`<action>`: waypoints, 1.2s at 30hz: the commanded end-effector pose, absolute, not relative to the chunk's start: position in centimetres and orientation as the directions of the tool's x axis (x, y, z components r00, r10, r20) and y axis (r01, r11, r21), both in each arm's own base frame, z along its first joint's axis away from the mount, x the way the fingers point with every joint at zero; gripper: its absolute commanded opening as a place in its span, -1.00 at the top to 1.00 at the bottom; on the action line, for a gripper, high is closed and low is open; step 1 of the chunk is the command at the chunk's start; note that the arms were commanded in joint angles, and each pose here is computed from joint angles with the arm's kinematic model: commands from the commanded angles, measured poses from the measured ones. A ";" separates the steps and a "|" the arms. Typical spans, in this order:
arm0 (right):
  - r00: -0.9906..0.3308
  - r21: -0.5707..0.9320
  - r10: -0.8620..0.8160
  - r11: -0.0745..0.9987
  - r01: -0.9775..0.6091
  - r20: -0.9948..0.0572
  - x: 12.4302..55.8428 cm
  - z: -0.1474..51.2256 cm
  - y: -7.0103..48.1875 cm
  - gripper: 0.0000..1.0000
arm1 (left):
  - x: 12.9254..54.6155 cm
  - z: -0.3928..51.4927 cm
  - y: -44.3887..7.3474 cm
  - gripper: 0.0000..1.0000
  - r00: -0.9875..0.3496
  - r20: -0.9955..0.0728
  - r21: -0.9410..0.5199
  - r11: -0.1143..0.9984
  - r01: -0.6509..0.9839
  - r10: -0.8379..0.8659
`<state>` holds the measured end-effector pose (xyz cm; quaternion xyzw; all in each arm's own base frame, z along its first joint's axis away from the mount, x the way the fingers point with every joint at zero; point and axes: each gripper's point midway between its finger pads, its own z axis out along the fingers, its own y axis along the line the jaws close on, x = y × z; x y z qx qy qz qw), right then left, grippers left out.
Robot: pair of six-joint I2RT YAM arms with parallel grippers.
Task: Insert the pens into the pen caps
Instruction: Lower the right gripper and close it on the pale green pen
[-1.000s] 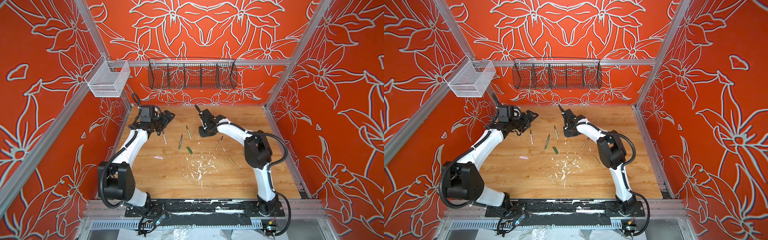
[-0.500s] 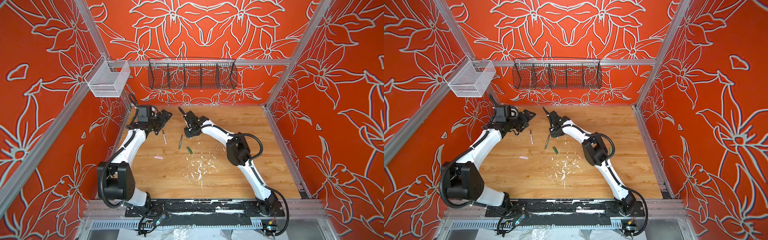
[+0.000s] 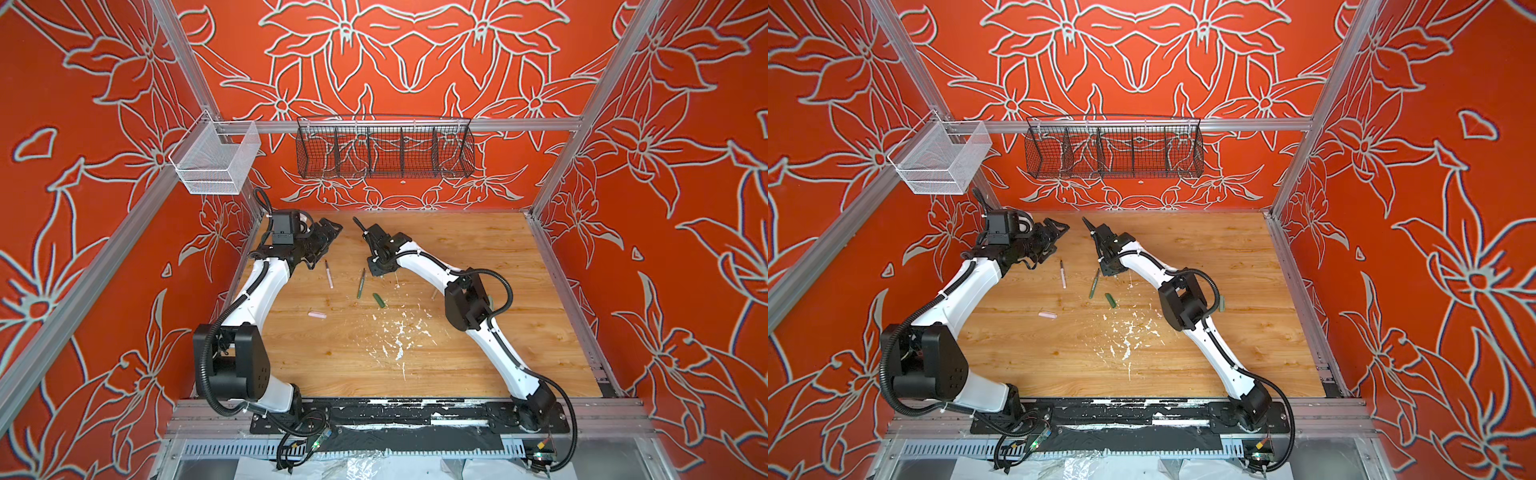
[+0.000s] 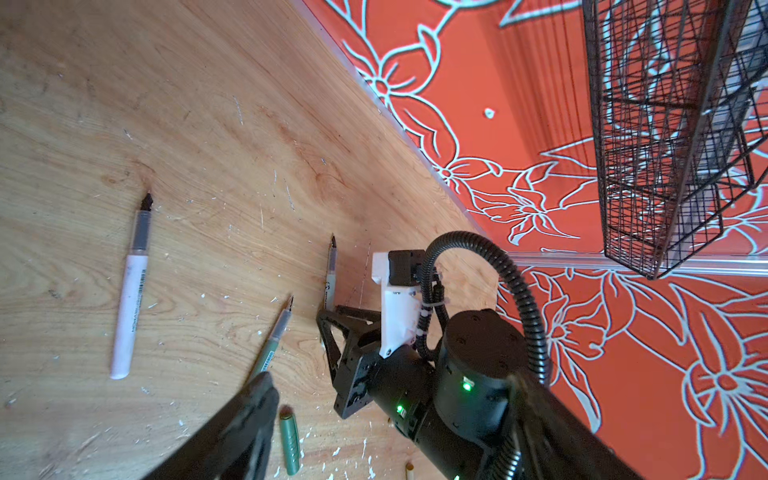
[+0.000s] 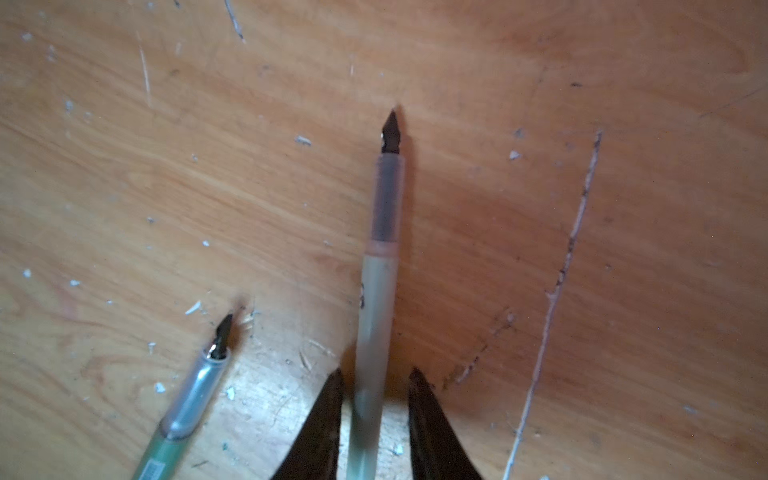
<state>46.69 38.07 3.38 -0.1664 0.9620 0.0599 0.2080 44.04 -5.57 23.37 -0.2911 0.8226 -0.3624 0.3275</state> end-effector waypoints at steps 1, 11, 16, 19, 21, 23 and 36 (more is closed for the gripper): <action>-0.870 0.032 -0.284 0.946 -0.323 -0.403 46.3 3.1 38.1 0.48 | 44.2 23.3 -4.4 -0.74 -0.593 -0.323 -0.793 0.553 -0.256 -0.738; -0.891 0.108 -0.218 0.954 -0.281 -0.399 45.8 3.5 38.9 0.67 | 44.4 23.6 -4.5 -0.72 -0.596 -0.295 -0.828 0.511 -0.230 -0.747; -0.890 0.070 -0.217 0.962 -0.266 -0.401 46.1 3.3 38.0 0.59 | 44.3 24.0 -4.2 -0.72 -0.588 -0.315 -0.821 0.524 -0.224 -0.745; -0.898 0.042 -0.219 0.967 -0.253 -0.382 46.0 2.6 37.5 0.56 | 44.2 24.1 -4.2 -0.72 -0.587 -0.319 -0.820 0.527 -0.223 -0.745; -0.901 0.032 -0.220 0.968 -0.249 -0.374 46.0 2.2 37.4 0.58 | 44.2 24.2 -4.3 -0.72 -0.588 -0.318 -0.823 0.524 -0.218 -0.744; -0.904 0.017 -0.223 0.969 -0.246 -0.364 45.9 1.9 37.1 0.63 | 44.2 24.3 -4.4 -0.72 -0.589 -0.319 -0.823 0.525 -0.216 -0.743; -0.891 0.040 -0.131 0.986 -0.165 -0.435 44.9 7.2 35.1 0.85 | 43.7 25.8 -6.0 -0.70 -0.612 -0.376 -0.812 0.565 -0.144 -0.696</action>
